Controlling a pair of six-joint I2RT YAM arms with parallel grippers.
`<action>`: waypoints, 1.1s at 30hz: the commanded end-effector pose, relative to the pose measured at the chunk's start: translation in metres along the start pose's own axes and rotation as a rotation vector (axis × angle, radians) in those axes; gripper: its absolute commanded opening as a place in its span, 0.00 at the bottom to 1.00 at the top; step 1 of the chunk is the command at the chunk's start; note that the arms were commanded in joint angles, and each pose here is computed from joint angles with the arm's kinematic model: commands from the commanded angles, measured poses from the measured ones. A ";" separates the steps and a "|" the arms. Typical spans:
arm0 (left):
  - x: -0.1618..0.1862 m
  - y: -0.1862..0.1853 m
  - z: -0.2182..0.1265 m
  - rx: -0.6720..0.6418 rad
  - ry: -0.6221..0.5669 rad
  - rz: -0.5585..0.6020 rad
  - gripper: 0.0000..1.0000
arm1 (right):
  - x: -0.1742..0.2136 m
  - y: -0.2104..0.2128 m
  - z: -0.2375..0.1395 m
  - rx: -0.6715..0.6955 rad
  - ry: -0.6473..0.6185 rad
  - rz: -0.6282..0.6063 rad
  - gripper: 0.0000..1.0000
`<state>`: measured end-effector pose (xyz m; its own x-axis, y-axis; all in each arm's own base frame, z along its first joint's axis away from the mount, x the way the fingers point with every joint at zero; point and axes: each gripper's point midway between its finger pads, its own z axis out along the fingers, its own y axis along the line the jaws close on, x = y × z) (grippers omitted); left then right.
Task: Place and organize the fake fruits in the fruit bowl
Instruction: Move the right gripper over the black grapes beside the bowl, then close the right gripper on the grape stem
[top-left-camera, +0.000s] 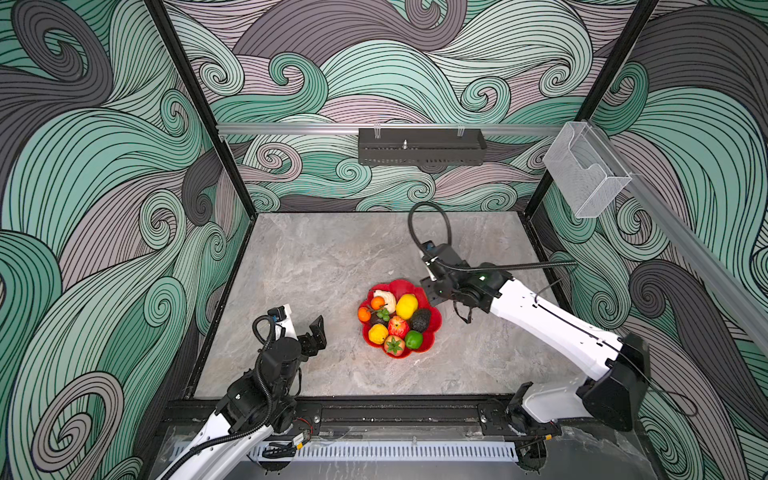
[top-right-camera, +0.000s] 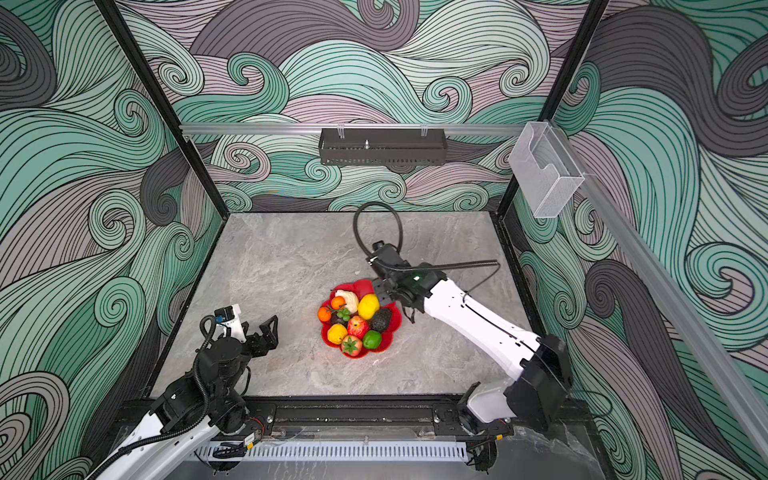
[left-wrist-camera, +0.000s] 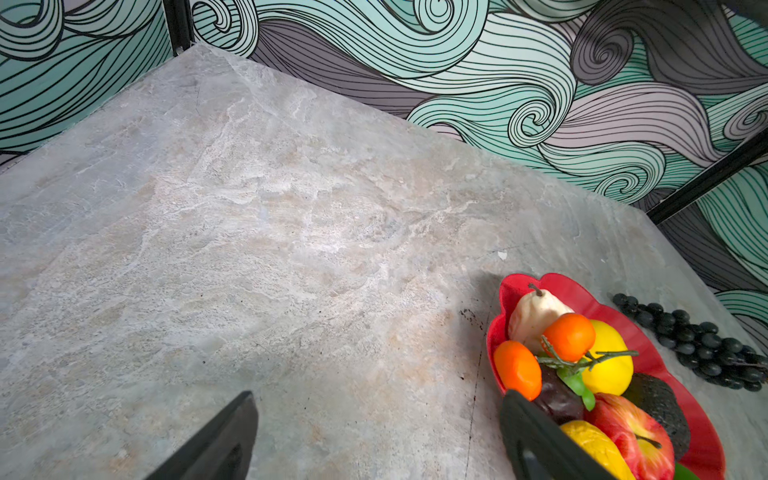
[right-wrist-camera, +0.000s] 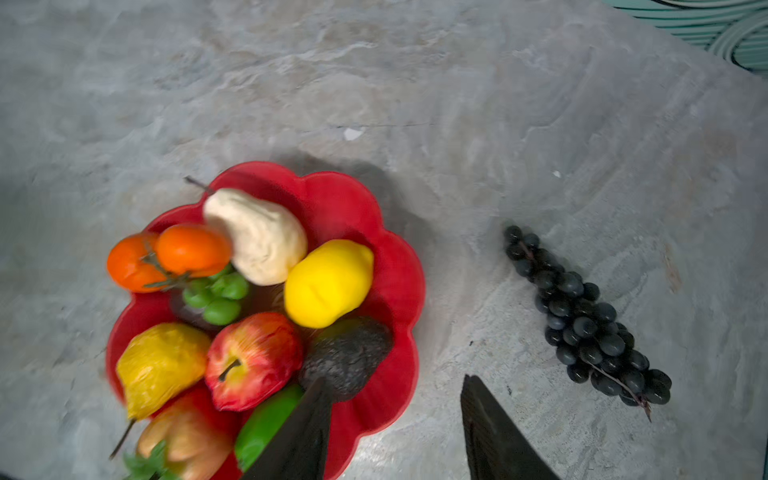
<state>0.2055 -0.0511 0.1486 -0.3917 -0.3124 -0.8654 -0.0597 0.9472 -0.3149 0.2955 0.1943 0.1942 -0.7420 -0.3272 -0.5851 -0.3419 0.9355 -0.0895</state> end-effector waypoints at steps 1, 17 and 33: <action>-0.021 -0.006 -0.006 0.002 -0.033 0.017 0.93 | 0.006 -0.036 0.012 0.022 -0.015 0.168 0.52; -0.017 -0.003 -0.006 0.015 -0.059 0.050 0.93 | 0.087 -0.181 0.050 -0.070 -0.133 1.052 0.49; -0.017 -0.005 -0.002 0.004 -0.052 0.065 0.94 | 0.127 -0.239 0.092 -0.100 -0.283 1.457 0.36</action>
<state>0.2079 -0.0525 0.1597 -0.3658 -0.2557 -0.8949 -0.0210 0.9635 -0.2668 0.3206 -0.0539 0.0550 -0.3670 0.9003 -0.2340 0.5964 0.4208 0.6835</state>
